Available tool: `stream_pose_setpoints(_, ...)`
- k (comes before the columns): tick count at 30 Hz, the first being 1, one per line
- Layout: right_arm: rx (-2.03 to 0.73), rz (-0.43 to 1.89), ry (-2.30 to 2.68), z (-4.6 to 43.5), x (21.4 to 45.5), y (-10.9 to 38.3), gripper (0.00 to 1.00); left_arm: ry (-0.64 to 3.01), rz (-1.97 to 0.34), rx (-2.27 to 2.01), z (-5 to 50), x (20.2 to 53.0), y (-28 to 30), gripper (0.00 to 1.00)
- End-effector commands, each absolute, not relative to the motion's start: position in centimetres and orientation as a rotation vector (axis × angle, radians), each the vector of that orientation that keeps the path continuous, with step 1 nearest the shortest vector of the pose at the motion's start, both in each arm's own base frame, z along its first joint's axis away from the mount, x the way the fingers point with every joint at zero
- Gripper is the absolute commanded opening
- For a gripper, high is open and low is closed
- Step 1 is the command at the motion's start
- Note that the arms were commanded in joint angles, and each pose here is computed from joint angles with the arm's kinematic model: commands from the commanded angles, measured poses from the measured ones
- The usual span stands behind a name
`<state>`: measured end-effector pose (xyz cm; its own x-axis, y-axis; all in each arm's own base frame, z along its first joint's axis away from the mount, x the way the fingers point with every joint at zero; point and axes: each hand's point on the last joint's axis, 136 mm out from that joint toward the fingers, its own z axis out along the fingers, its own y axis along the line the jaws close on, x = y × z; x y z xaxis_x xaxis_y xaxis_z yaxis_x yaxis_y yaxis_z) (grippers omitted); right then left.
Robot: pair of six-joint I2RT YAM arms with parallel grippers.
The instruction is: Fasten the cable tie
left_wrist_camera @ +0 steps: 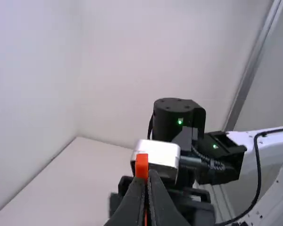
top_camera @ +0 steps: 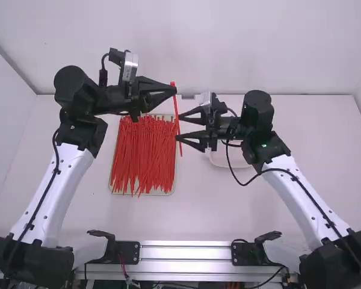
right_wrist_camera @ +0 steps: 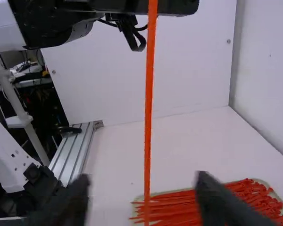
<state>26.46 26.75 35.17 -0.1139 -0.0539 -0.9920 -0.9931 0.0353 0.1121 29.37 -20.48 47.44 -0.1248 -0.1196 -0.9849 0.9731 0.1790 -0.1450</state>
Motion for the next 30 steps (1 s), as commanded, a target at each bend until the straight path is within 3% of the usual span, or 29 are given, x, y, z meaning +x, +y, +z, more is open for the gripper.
stream_pose_setpoints(1, -1.208, 1.279, 1.297, 36.4, 25.8, 26.0, 0.99, 1.308, -1.179, 0.908, 47.4, 29.8, -20.1, 0.02)
stream_pose_setpoints(10, -1.289, 1.316, 1.183, 36.5, 25.2, 21.7, 0.99, 1.362, -1.163, 0.862, 45.9, 31.8, -20.1, 0.02)
stream_pose_setpoints(19, -1.124, 1.128, 1.449, 32.1, 29.1, 19.0, 0.99, 1.45, -1.168, 0.791, 43.5, 34.6, -20.2, 0.01)
stream_pose_setpoints(30, -1.547, 0.789, 0.846, 30.8, 24.9, 21.6, 0.99, 1.608, -1.17, 0.549, 40.8, 39.0, -18.8, 0.02)
